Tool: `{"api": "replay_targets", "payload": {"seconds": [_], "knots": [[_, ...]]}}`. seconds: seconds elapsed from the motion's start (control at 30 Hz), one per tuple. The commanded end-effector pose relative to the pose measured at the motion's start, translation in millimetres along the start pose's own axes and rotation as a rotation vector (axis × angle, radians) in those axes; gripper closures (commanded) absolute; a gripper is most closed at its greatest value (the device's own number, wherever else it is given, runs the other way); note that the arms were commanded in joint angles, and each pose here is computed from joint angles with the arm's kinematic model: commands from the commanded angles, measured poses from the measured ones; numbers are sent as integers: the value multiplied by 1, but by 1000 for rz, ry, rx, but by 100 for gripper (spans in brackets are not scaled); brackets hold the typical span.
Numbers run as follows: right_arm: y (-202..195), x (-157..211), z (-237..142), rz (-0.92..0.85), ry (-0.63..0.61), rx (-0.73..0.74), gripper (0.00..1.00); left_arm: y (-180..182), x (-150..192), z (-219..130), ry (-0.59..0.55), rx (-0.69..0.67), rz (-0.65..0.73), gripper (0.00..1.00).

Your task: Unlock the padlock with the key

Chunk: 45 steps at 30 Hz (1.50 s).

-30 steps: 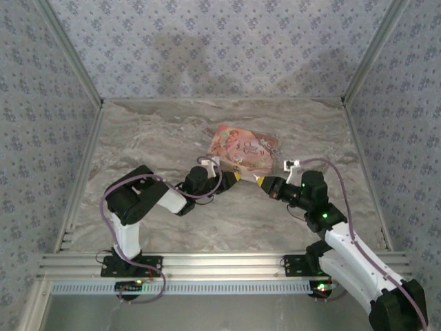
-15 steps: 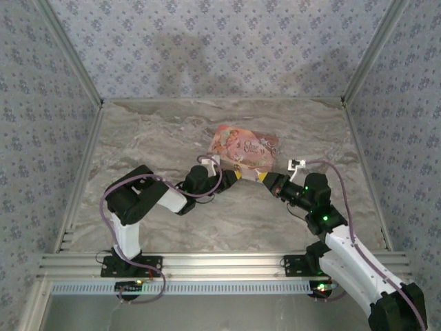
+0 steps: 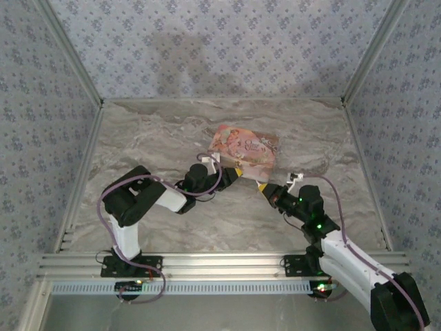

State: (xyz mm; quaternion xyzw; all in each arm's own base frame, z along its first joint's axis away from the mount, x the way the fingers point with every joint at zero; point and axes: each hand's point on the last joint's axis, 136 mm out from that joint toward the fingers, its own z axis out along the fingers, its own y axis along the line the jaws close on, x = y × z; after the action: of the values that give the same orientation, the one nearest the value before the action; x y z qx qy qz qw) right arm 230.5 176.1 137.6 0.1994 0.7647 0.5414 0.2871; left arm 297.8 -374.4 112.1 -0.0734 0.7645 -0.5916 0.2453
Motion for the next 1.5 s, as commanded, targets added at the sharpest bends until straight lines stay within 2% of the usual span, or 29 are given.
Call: {"api": "replay_targets", "payload": {"seconds": [0.0,1.1,1.47], "knots": [[3,-6,1,1,-49,-22,100,-62,-16,-2,-34,177,39,95],[23,-5,53,-73,-39,-69,100,-70,-16,-3,-33,202,25,95],[18,-2,58,-71,-31,-62,100,-70,-16,-3,-36,205,26,95]]}}
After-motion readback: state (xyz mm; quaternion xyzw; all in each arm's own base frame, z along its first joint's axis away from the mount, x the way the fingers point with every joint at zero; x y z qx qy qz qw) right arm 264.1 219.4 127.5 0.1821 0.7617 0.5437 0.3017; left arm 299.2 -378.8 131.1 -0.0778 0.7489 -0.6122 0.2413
